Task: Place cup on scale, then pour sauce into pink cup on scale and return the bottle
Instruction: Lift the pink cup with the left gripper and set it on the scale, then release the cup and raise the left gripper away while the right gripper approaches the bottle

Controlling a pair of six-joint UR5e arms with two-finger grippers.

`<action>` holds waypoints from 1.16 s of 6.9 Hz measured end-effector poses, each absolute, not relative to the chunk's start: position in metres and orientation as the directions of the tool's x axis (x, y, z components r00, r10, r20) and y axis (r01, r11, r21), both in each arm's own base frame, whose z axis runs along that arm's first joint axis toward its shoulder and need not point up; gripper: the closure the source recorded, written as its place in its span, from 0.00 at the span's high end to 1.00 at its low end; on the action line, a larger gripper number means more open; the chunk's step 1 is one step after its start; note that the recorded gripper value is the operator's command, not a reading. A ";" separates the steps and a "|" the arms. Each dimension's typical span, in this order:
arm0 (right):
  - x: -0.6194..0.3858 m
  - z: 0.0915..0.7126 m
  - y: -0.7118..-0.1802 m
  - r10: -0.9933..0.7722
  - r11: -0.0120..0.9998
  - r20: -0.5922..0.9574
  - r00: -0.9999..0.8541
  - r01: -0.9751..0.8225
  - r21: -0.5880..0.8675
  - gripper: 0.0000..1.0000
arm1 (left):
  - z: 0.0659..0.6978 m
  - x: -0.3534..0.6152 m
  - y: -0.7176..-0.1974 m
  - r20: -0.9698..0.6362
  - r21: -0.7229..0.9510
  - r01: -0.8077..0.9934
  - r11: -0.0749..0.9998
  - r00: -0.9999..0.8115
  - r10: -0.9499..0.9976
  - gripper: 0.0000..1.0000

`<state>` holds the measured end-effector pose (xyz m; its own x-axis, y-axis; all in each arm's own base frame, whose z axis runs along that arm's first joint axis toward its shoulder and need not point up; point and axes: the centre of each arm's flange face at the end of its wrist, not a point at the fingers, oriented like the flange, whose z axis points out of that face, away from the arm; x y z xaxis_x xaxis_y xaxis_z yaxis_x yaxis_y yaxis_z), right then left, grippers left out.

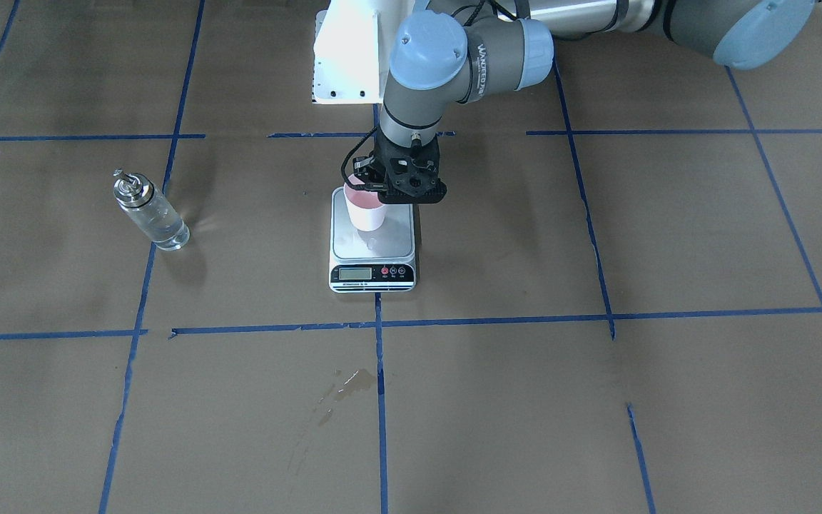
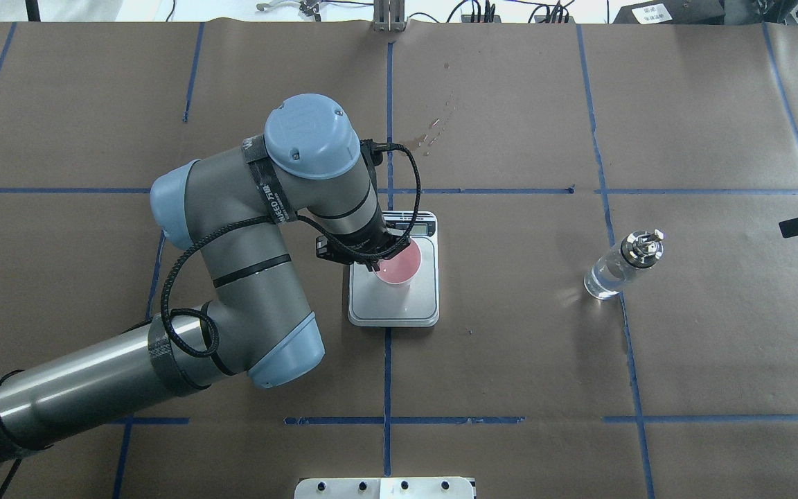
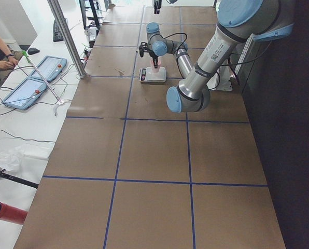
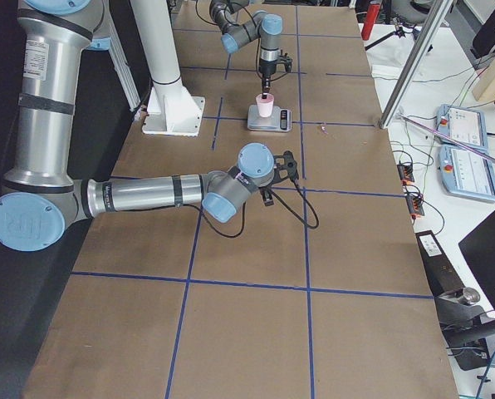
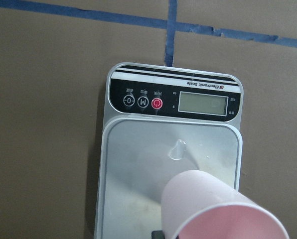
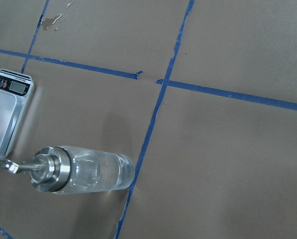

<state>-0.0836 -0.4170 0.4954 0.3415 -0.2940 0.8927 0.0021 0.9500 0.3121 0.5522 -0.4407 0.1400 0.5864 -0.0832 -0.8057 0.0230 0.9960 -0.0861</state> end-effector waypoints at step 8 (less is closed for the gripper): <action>-0.139 0.451 -0.397 -0.229 0.970 0.927 0.297 -0.008 0.242 1.00 | 0.145 0.555 -0.442 -0.804 -0.084 0.022 0.996 0.589 -0.081 0.65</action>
